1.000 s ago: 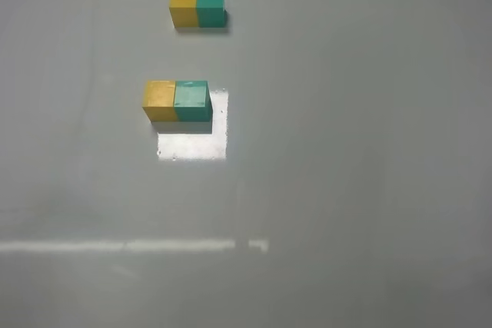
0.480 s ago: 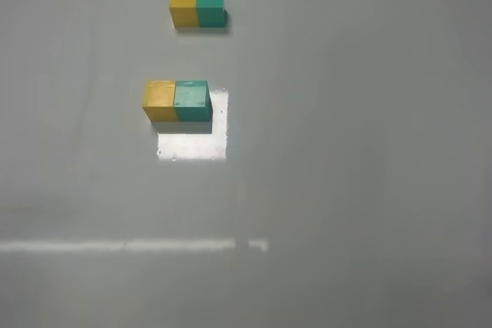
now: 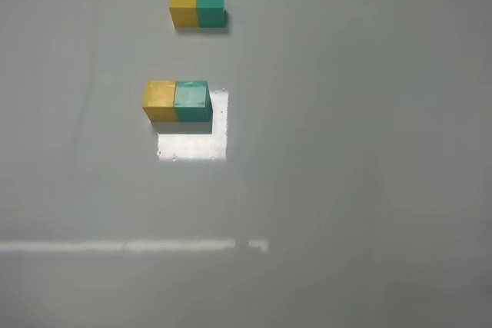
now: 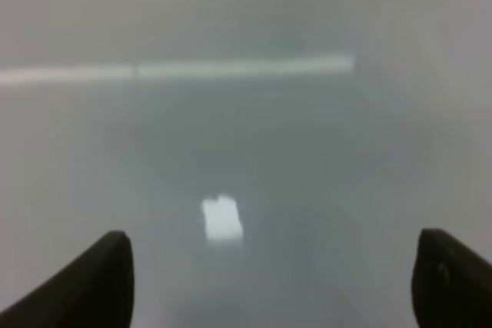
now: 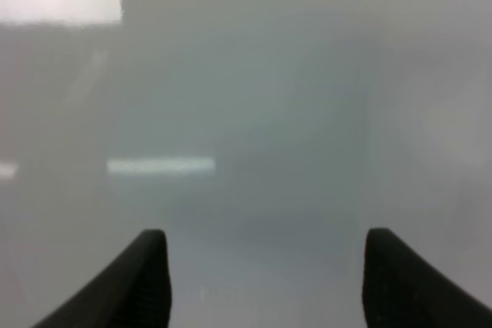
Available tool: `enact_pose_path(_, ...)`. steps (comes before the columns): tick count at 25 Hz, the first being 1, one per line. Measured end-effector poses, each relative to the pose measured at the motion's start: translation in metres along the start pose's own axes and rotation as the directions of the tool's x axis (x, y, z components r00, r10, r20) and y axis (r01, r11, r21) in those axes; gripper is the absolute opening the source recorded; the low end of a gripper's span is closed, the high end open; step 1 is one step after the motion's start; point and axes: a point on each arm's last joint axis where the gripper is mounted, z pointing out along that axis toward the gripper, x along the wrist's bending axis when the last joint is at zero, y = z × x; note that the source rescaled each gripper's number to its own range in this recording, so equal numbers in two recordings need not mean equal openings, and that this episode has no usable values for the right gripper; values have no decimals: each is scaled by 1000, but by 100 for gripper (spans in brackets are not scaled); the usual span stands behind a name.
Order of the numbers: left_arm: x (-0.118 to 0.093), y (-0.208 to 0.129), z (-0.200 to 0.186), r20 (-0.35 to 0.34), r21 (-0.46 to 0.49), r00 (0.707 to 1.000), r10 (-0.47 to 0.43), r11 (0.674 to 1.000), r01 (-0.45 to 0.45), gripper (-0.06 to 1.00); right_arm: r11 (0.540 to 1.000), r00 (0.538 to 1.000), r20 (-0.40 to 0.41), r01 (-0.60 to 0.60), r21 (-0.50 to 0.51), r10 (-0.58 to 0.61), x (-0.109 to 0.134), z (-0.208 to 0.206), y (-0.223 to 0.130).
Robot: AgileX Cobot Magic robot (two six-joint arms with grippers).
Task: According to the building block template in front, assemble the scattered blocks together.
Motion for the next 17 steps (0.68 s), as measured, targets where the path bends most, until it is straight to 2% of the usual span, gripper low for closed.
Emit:
enact_pose_path(9,6,1,2,-57,-23,998,-25,999,24,75,1000,1000,0,0,0,0,0,0,0)
enact_pose_path(14,7,6,3,-60,-80,991,-118,990,113,75,1000,1000,0,0,0,0,0,0,0)
enact_pose_path(17,13,6,3,-116,-99,975,-190,979,179,75,1000,1000,0,0,0,0,0,0,0)
